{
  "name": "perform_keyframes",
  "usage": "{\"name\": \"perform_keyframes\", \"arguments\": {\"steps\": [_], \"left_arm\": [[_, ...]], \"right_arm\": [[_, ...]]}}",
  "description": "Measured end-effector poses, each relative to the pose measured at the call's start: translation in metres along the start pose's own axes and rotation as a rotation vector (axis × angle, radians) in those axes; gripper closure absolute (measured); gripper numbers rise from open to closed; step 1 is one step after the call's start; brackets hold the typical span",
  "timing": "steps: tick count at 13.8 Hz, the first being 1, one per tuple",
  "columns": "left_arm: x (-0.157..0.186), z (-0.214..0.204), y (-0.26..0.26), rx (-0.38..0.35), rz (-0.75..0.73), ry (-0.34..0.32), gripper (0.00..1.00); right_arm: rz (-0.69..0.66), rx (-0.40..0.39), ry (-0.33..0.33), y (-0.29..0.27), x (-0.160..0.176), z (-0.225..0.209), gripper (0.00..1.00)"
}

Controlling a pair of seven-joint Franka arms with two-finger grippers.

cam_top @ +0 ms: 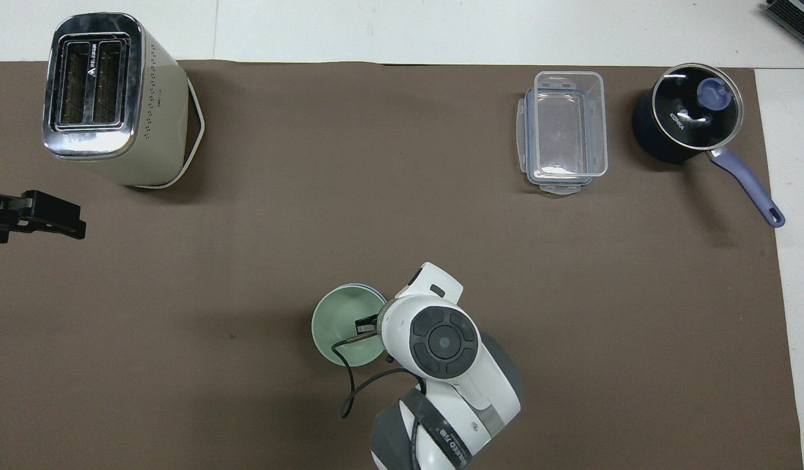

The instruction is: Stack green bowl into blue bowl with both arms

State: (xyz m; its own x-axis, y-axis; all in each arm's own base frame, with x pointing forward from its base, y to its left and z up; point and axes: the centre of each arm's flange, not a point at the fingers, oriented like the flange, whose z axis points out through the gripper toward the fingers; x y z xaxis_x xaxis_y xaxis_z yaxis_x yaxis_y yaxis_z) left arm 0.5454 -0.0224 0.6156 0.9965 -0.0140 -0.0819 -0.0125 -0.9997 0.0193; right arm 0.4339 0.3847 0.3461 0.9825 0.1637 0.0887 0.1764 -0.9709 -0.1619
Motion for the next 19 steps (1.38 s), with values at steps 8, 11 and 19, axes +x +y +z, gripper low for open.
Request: {"name": "perform_keyframes", "arguments": {"steps": [8,11,19], "left_arm": [[0.0,0.0,0.0,0.0,0.0,0.0,0.0],[0.0,0.0,0.0,0.0,0.0,0.0,0.0],[0.0,0.0,0.0,0.0,0.0,0.0,0.0]], "right_arm": [[0.002,-0.001,0.0,0.001,0.001,0.0,0.96],[-0.001,-0.002,0.001,0.001,0.001,0.0,0.89],[0.003,0.005,0.016,-0.001,0.009,-0.011,0.56]]}}
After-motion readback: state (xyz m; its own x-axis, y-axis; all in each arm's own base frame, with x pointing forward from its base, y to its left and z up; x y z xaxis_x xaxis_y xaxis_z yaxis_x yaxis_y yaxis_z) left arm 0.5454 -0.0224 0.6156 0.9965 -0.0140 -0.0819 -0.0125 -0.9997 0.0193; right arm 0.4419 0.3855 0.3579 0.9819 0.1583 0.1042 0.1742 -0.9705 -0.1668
